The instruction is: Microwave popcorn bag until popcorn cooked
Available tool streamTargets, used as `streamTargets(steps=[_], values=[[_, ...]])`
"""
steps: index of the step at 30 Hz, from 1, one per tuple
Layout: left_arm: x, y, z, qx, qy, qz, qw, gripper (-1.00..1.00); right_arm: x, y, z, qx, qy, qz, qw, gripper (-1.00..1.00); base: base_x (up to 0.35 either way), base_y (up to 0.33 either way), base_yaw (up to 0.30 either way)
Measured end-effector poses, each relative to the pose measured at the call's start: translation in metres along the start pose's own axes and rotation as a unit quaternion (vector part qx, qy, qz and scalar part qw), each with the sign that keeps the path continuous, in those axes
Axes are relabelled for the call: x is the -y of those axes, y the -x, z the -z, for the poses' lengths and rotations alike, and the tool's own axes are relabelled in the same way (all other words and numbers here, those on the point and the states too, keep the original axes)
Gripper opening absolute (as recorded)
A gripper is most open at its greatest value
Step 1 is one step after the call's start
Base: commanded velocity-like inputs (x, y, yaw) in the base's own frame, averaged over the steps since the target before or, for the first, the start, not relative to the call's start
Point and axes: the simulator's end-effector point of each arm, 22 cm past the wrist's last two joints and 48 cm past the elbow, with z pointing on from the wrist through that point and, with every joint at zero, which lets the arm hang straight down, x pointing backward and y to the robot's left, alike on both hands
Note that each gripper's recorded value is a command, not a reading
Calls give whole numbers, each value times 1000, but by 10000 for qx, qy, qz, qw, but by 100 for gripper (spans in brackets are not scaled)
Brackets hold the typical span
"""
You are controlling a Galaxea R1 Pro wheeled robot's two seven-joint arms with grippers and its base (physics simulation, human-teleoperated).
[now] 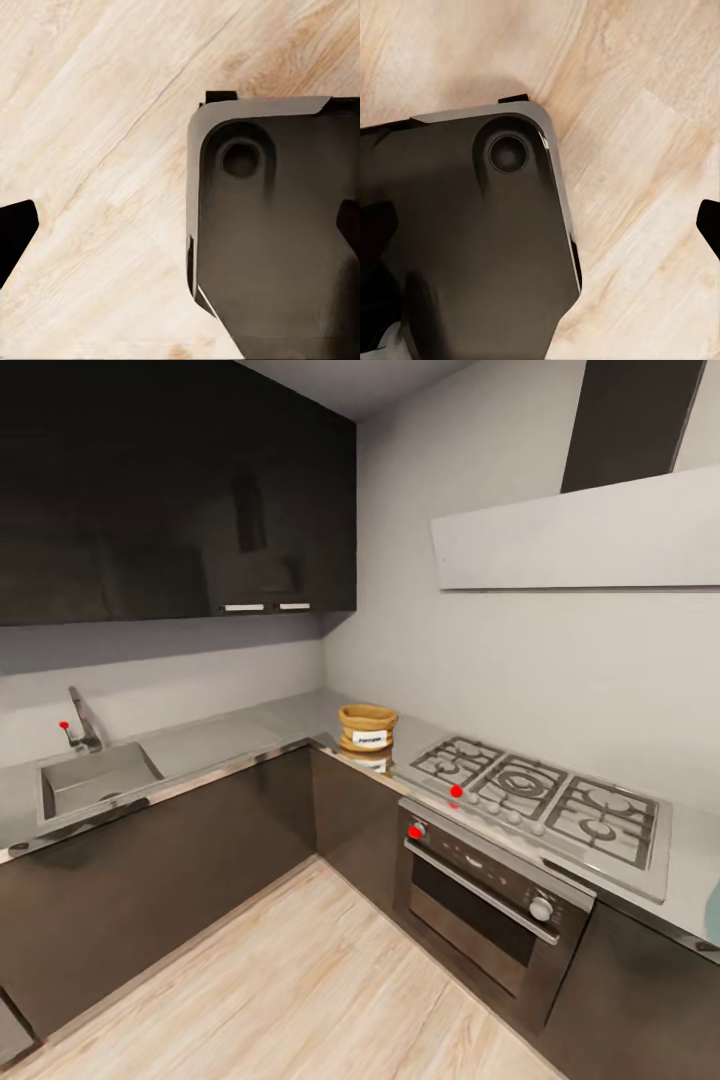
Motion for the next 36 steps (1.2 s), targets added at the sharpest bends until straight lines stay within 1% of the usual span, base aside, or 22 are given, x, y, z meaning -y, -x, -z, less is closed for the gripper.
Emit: streamTargets(steps=[1, 3, 5, 13, 20, 29, 36], values=[[0, -24, 0, -287, -2, -4, 9996, 100, 0, 0, 0, 0, 0, 0, 10000, 100, 254, 230, 0], [1, -47, 1, -559, -10, -10, 9984, 100, 0, 0, 0, 1, 0, -1, 10000, 100, 257, 232, 0], [6, -54, 2, -651, -43, -8, 9979, 100, 0, 0, 0, 1, 0, 0, 10000, 100, 259, 233, 0], [21, -52, 2, -601, -154, -10, 9981, 100, 0, 0, 0, 3, 0, 0, 10000, 100, 272, 233, 0], [19, -52, 2, -586, -139, 4, 9982, 100, 0, 0, 0, 5, 1, 1, 10000, 100, 274, 233, -99], [18, -52, 2, -585, -128, 10, 9982, 100, 0, 0, 0, 1, 2, 6, 10000, 100, 258, 238, -11], [16, -52, 2, -582, -114, 5, 9982, 100, 0, 0, 0, 6, 4, 13, 10000, 100, 222, 241, -90]])
